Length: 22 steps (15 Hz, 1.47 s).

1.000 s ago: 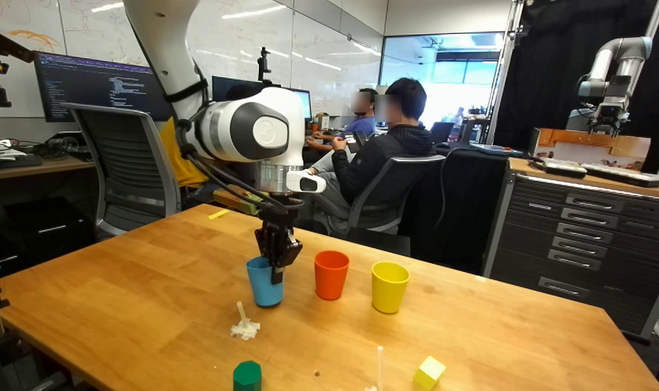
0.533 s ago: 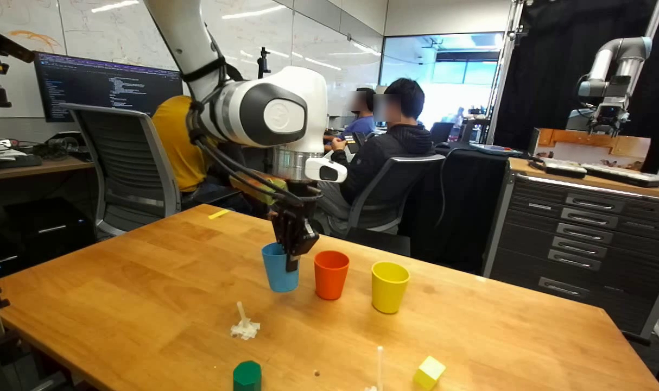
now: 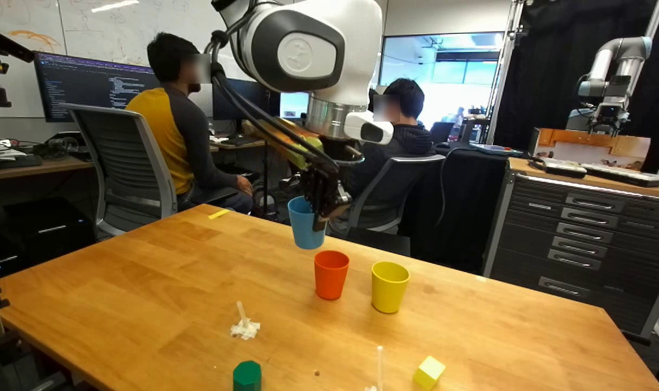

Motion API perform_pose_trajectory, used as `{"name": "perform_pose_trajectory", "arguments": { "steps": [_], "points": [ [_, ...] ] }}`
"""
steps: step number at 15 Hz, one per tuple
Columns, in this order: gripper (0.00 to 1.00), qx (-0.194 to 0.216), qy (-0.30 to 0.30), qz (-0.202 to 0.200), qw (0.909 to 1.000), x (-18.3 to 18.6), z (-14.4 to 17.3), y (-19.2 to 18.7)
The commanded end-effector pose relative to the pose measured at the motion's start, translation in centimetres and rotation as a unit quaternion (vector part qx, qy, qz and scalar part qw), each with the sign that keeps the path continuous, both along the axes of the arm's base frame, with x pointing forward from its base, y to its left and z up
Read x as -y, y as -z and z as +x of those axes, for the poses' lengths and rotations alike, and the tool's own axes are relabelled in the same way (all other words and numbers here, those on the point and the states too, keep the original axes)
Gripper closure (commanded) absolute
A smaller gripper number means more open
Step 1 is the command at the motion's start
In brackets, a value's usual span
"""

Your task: Stack the cups into the orange cup

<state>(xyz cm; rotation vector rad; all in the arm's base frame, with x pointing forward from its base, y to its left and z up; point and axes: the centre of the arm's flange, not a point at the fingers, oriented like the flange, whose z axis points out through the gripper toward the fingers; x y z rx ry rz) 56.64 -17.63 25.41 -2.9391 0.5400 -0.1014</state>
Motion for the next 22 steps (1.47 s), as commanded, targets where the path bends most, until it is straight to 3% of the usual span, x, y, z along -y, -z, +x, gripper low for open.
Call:
{"name": "perform_pose_trajectory", "arguments": {
  "steps": [1, 13, 22],
  "points": [
    [0.95, 0.023, 0.016, 0.038, 0.9989, 1.7, -1.1, -3.4],
    [0.95, 0.021, 0.081, 0.014, 0.9964, 3.0, 3.1, -7.3],
    [0.95, -0.014, 0.091, 0.012, 0.9956, 3.5, 6.5, -4.7]
  ]
}}
